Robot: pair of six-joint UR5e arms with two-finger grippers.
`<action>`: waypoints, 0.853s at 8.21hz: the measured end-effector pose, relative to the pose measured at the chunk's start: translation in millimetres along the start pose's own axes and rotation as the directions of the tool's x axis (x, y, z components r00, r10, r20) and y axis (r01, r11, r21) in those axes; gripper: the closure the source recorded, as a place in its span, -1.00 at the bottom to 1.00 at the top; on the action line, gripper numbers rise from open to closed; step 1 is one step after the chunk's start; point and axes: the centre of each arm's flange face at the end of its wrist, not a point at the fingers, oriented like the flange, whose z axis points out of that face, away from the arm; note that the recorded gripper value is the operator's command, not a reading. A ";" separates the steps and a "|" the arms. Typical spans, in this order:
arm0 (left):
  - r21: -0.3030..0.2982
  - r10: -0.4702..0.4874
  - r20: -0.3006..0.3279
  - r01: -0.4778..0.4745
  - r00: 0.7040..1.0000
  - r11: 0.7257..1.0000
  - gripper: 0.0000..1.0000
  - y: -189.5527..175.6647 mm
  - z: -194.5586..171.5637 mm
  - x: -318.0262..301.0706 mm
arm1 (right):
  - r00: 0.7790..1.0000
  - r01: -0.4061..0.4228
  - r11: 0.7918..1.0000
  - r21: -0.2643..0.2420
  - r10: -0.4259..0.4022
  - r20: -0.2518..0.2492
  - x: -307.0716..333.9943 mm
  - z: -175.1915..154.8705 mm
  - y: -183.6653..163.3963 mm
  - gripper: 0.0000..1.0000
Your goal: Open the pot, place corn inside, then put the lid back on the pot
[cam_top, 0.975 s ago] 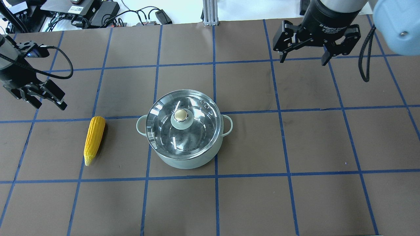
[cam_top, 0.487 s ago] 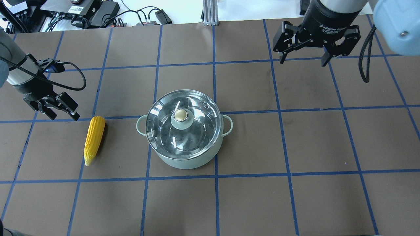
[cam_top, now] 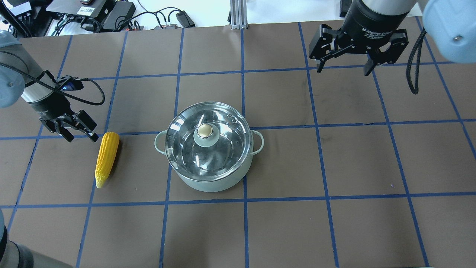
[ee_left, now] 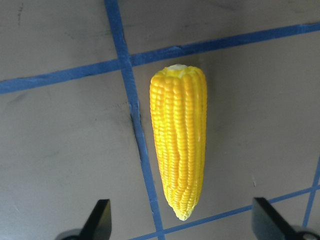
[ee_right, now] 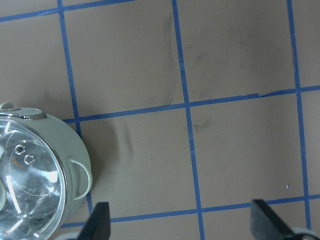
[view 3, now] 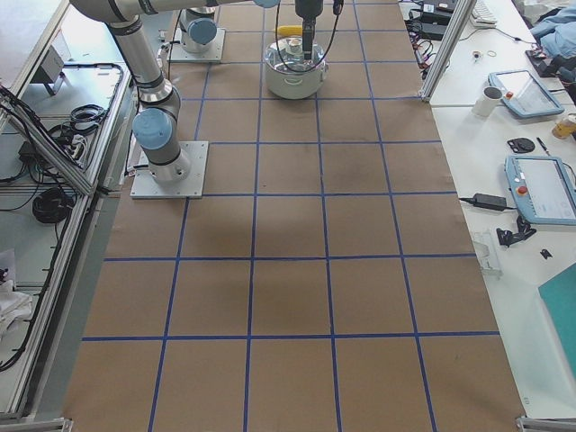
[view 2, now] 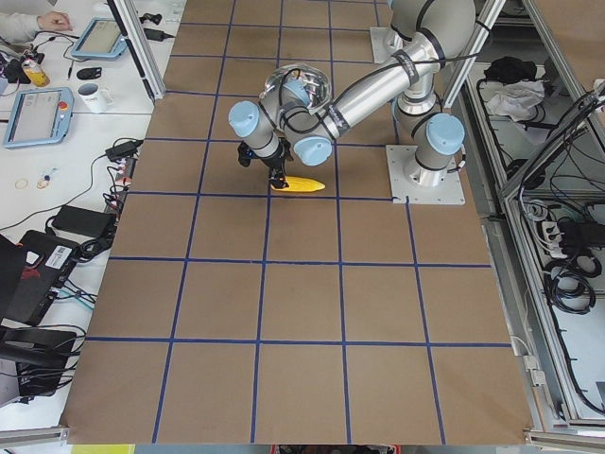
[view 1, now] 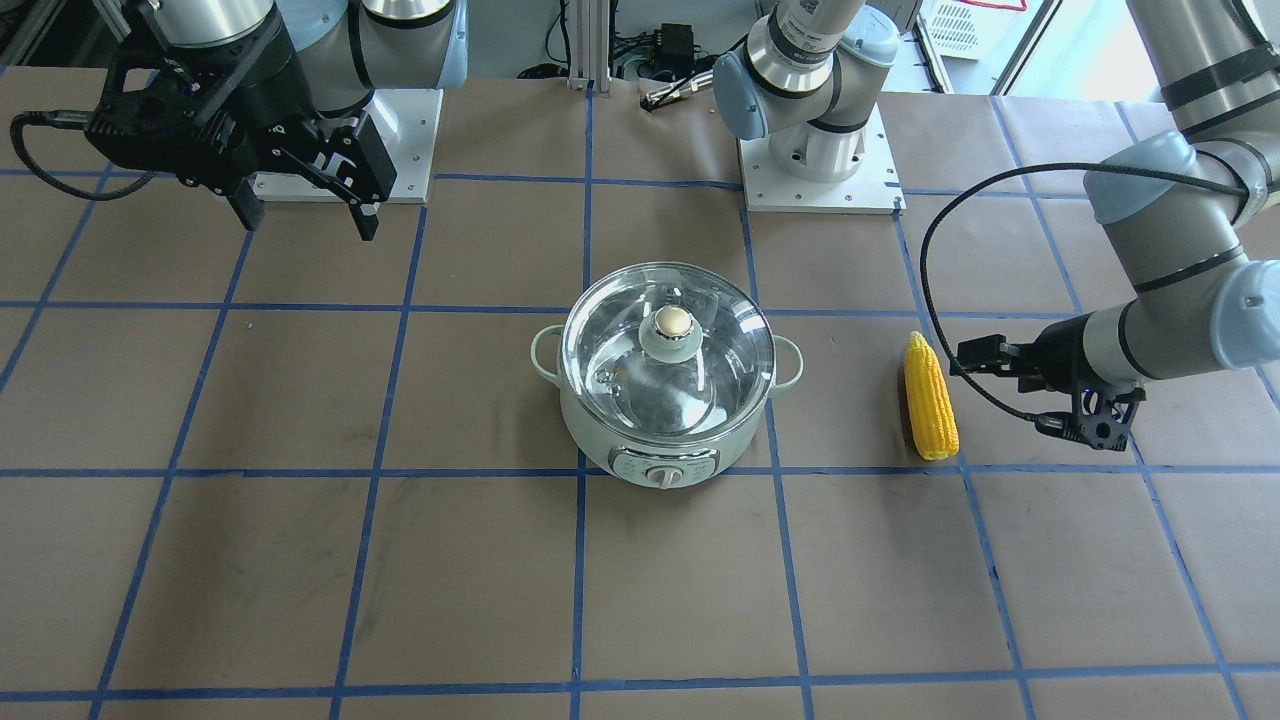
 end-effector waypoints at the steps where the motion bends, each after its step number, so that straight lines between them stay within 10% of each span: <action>1: 0.000 -0.004 -0.023 0.004 1.000 1.000 -1.00 -4.0 6.3 -0.1 | 1.000 -0.001 1.000 -0.001 0.001 0.000 0.0 0.1 0.1 -1.00; 7: -0.020 -0.007 -0.089 0.006 0.996 1.000 -1.00 -31.1 51.1 -12.3 | 0.998 0.020 1.000 -0.021 -0.019 0.057 -65.8 41.0 -15.3 -1.00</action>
